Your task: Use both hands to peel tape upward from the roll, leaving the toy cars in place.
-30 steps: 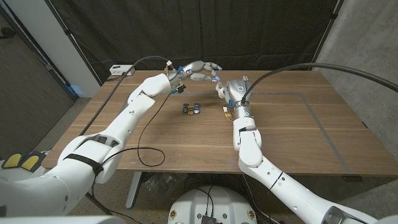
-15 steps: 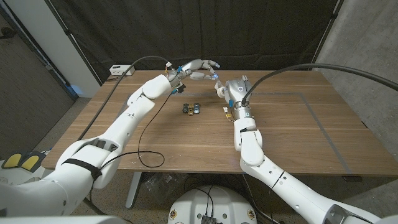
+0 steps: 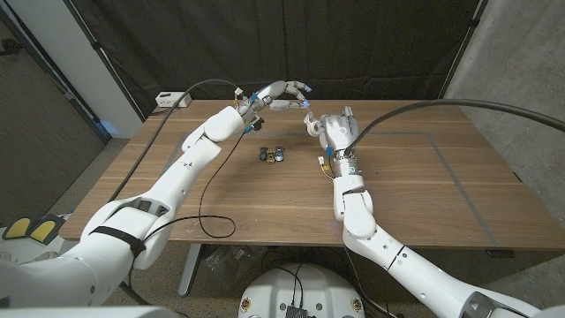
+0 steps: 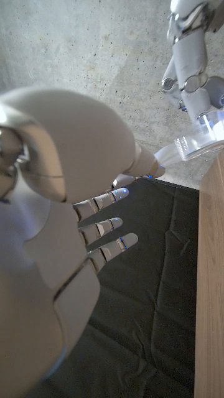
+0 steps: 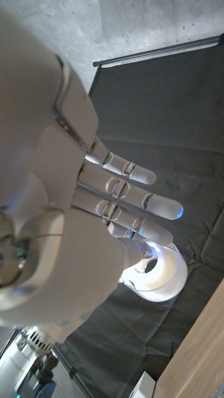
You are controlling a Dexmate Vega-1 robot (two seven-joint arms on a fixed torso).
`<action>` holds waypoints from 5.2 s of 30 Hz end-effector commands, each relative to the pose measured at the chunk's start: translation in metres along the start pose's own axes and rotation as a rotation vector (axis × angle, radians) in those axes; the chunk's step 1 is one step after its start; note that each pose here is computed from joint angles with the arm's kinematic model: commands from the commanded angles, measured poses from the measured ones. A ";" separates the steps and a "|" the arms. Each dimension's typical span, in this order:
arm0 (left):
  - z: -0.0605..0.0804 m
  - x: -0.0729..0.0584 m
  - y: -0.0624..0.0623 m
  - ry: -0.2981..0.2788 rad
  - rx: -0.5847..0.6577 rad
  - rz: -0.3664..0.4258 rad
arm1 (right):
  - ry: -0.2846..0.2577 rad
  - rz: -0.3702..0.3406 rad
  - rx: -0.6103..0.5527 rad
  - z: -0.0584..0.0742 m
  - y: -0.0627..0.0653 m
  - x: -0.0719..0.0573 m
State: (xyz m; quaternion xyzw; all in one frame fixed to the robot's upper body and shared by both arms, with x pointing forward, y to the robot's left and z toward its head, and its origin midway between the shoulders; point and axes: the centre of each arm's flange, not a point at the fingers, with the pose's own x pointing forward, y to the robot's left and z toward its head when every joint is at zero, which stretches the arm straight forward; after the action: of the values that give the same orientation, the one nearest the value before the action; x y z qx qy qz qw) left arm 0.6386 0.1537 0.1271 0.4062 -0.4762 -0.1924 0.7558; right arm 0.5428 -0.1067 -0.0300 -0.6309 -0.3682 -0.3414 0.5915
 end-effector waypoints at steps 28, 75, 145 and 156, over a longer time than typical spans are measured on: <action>0.023 0.010 -0.003 -0.028 -0.103 -0.095 | -0.082 -0.140 0.028 0.002 0.004 -0.016; -0.010 0.027 0.050 -0.087 -0.338 -0.221 | 0.269 0.386 0.531 -0.033 0.033 0.009; -0.006 0.054 0.023 -0.002 -0.286 -0.185 | 0.131 0.141 0.701 0.024 0.027 0.048; -0.003 0.057 0.021 -0.013 -0.283 -0.204 | 0.114 0.039 0.717 0.026 0.030 0.049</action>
State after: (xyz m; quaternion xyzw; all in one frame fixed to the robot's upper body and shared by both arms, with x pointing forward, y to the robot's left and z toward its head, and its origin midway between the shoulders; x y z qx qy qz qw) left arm 0.6664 0.1337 0.1752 0.3372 -0.4063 -0.3285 0.7832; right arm 0.5917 -0.0823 -0.0065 -0.3897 -0.3756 -0.1937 0.8182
